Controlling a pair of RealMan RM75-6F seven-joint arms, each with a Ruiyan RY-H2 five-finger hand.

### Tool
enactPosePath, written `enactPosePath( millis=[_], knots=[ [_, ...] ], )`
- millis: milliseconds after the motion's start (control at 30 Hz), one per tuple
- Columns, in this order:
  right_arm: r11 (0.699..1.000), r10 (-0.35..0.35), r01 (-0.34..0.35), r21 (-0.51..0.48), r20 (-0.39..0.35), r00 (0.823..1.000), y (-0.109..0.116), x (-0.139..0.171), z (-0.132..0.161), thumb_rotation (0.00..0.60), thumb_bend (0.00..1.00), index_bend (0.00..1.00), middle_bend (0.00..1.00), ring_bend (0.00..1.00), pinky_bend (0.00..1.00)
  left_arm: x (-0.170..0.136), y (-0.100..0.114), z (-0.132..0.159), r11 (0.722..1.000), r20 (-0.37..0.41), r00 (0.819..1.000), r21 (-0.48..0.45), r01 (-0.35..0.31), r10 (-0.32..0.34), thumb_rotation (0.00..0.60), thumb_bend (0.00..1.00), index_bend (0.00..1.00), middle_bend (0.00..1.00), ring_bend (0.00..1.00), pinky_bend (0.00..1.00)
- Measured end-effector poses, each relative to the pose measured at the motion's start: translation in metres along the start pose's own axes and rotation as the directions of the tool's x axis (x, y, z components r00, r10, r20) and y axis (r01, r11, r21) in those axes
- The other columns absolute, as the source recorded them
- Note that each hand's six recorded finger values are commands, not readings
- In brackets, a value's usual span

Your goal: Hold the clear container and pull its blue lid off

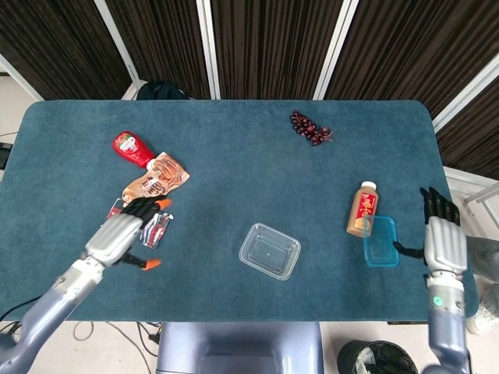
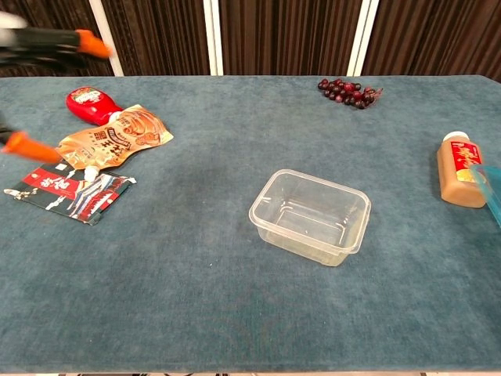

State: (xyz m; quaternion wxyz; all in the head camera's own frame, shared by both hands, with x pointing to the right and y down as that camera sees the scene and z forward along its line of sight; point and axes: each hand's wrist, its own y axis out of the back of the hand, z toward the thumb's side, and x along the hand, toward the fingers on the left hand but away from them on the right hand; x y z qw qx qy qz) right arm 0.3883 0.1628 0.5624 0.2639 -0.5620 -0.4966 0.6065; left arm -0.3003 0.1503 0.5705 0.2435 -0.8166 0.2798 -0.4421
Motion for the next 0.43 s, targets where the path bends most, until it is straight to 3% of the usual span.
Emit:
enactPosePath(
  millis=[233,433],
  knots=[
    [0.997,0.025,-0.017,0.075,-0.109,0.994,0.021,0.046,-0.031,0.6,0.1,0.0,0.0,0.0,0.0,-0.075,-0.002,-0.035,0.991,-0.12,0.984,0.007,-0.135,0.135,0.6,0.0,0.0,0.0,0.0,0.0],
    [0.986,0.026,0.004,0.169,-0.176,0.984,0.03,0.07,-0.063,0.6,0.1,0.0,0.0,0.0,0.0,-0.13,-0.003,-0.064,0.962,-0.171,0.952,0.148,-0.231,0.255,0.6,0.0,0.0,0.0,0.0,0.0]
  ],
)
